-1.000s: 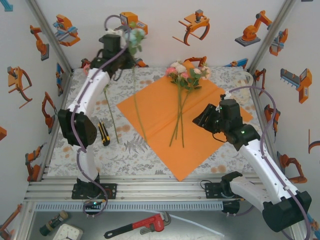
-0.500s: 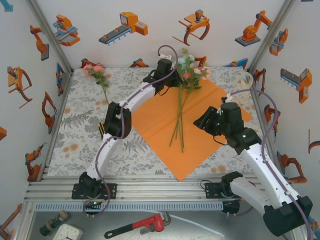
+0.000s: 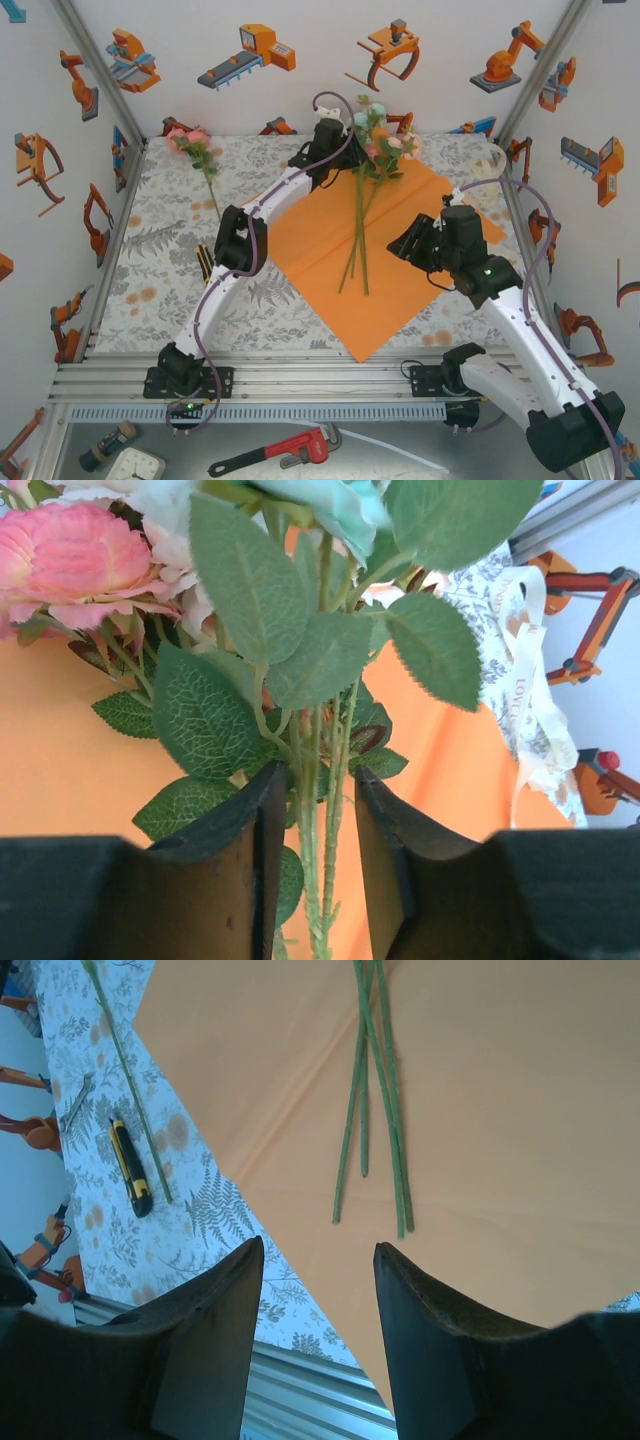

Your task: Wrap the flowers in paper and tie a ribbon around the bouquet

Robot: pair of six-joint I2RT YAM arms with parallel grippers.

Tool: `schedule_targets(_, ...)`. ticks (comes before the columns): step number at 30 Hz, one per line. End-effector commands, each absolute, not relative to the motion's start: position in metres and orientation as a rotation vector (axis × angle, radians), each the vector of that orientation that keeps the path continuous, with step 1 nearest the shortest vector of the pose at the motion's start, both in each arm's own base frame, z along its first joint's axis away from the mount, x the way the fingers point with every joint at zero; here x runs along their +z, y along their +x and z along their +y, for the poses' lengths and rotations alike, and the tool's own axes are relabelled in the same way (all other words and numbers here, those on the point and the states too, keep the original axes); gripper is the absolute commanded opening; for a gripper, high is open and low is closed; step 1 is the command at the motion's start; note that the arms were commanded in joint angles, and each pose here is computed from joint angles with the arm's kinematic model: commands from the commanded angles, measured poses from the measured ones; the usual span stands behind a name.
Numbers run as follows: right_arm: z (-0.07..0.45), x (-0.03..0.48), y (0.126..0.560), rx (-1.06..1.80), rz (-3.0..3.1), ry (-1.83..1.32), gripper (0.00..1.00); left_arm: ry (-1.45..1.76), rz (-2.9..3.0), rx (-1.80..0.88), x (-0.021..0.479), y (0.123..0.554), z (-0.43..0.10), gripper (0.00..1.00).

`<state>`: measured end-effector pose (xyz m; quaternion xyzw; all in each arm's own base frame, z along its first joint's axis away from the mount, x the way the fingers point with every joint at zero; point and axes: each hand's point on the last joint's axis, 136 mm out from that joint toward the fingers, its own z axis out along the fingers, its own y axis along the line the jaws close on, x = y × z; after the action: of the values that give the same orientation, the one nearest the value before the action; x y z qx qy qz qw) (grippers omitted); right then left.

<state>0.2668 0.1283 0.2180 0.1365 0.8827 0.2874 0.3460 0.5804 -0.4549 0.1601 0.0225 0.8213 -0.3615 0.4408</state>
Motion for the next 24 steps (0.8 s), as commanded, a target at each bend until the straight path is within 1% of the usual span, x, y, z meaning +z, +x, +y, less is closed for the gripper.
schedule_targets(1, 0.123, 0.221, 0.263, 0.719, 2.275, 0.351, 0.48, 0.052, 1.941, -0.911, 0.201, 0.589, -0.448, 0.37)
schedule_targets(7, 0.122, 0.224, 0.263, 0.722, 2.269, 0.355, 0.47, 0.071, 1.889, -0.89, 0.252, 0.583, -0.431, 0.38)
schedule_targets(11, 0.122, 0.224, 0.264, 0.72, 2.267, 0.356, 0.47, 0.068, 1.879, -0.804, 0.286, 0.572, -0.395, 0.4)
schedule_targets(13, 0.122, 0.224, 0.264, 0.72, 2.267, 0.354, 0.48, 0.046, 1.889, -0.728, 0.295, 0.565, -0.362, 0.41)
schedule_targets(16, 0.125, 0.224, 0.267, 0.729, 2.268, 0.351, 0.48, -0.011, 1.926, -0.583, 0.296, 0.556, -0.292, 0.43)
schedule_targets(20, 0.129, 0.223, 0.272, 0.743, 2.27, 0.344, 0.48, -0.094, 2.059, -0.284, 0.265, 0.54, -0.181, 0.43)
schedule_targets(24, 0.137, 0.221, 0.28, 0.772, 2.271, 0.33, 0.47, -0.182, 2.213, -0.076, 0.222, 0.529, -0.1, 0.43)
